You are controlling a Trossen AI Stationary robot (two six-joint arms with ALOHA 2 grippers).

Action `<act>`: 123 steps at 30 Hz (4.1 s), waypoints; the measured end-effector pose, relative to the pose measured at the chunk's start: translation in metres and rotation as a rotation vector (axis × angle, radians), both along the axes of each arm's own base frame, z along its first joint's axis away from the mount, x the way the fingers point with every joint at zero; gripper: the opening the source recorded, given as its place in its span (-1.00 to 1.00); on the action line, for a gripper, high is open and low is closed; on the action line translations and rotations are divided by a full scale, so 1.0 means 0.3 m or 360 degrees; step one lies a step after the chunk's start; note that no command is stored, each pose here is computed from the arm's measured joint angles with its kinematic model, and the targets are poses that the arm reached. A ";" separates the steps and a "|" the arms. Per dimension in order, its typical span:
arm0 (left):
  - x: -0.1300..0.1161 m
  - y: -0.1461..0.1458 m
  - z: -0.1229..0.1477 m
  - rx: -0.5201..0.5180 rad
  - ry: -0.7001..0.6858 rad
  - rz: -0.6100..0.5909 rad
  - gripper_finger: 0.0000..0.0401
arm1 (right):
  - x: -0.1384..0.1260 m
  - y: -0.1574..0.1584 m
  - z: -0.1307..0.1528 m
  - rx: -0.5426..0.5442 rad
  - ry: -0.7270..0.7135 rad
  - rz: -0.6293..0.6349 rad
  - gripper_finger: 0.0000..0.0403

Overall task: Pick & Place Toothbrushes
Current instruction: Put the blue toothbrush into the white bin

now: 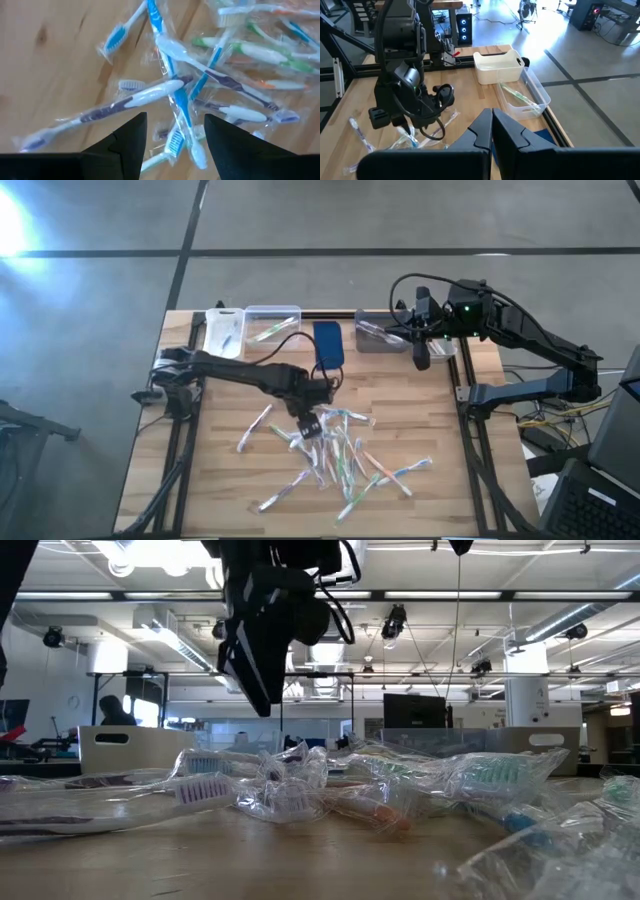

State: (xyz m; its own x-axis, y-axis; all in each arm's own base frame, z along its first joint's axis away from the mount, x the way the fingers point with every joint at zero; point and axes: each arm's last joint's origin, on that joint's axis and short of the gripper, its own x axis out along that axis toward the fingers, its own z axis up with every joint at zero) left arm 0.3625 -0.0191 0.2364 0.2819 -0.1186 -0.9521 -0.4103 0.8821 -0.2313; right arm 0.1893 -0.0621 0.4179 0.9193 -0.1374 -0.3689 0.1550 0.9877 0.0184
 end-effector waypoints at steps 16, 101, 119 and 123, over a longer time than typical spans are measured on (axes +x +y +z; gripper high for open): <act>0.026 -0.022 -0.074 -0.0123 0.0059 0.0128 0.01 | 0.000 0.000 0.000 0.0000 0.0001 0.0000 -0.96; 0.008 0.044 0.090 0.0397 0.0540 -0.0725 -1.00 | 0.000 0.000 0.000 0.0000 0.0000 0.0000 -0.96; 0.064 0.164 0.273 0.0489 -0.0222 -0.0159 -1.00 | 0.000 0.000 0.000 0.0000 0.0000 0.0000 -0.96; 0.072 0.164 0.278 0.0489 -0.0268 -0.0147 -1.00 | 0.000 0.000 0.000 0.0000 0.0000 0.0001 -0.96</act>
